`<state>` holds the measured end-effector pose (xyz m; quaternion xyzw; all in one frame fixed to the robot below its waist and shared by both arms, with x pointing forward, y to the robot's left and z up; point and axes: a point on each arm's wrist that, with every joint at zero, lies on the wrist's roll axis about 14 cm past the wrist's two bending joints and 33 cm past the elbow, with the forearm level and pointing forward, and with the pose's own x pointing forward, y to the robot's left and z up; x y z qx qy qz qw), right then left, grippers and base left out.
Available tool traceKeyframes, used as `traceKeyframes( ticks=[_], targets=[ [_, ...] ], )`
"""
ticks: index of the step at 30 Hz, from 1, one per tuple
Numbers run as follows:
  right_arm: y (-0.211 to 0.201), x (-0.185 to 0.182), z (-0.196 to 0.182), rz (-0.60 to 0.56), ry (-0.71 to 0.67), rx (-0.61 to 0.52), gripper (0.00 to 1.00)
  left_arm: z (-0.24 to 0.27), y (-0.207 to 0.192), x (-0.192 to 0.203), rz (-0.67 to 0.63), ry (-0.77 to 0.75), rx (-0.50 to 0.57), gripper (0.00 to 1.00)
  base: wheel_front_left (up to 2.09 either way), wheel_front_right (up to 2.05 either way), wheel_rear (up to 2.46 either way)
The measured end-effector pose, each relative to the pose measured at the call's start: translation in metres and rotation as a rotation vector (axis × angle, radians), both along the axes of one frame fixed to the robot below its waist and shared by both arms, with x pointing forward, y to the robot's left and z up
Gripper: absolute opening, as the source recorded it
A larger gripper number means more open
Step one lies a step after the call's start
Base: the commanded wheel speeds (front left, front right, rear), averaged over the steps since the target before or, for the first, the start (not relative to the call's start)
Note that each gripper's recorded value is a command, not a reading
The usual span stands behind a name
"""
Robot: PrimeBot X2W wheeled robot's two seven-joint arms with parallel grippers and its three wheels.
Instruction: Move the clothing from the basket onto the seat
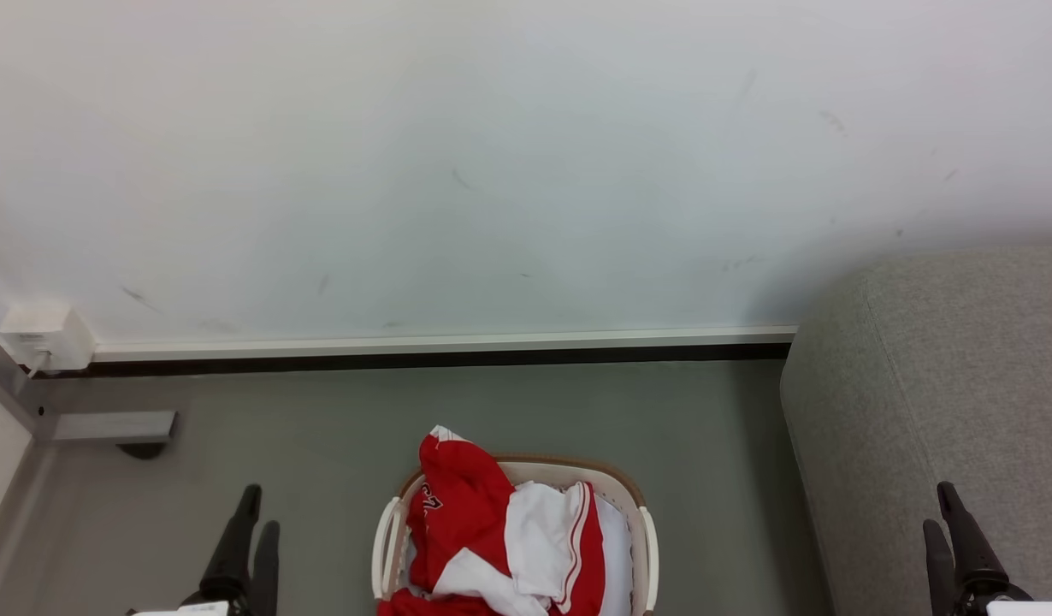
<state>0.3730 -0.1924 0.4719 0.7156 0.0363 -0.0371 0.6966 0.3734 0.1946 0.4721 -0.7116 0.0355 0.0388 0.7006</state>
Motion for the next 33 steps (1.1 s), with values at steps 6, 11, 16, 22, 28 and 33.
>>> traceKeyframes(
  ticks=[6, 11, 16, 22, 28, 33],
  targets=[
    [0.002, 0.0, -0.002, -0.004, 0.006, -0.028, 1.0, 0.0, -0.001, 0.0, 0.007, 0.003, 0.021, 1.0, 0.0, 0.0, 0.0],
    [0.003, 0.001, -0.003, -0.003, 0.013, -0.091, 1.0, -0.001, 0.003, 0.0, 0.028, 0.007, 0.053, 1.0, 0.0, 0.0, 0.0],
    [0.003, 0.001, -0.002, -0.001, 0.011, -0.174, 1.0, -0.002, 0.003, 0.0, 0.029, 0.015, 0.118, 1.0, 0.0, 0.0, 0.0],
    [0.004, 0.003, 0.004, 0.011, -0.004, -0.297, 1.0, 0.0, 0.001, 0.0, 0.02, 0.017, 0.218, 1.0, 0.0, 0.0, 0.0],
    [0.01, 0.006, 0.01, 0.038, -0.028, -0.455, 1.0, 0.003, -0.001, 0.001, 0.012, 0.02, 0.319, 1.0, 0.0, 0.0, 0.0],
    [0.013, 0.006, 0.012, 0.054, -0.037, -0.562, 1.0, 0.003, -0.005, 0.0, -0.004, 0.027, 0.427, 1.0, 0.0, 0.0, 0.0]
  ],
)
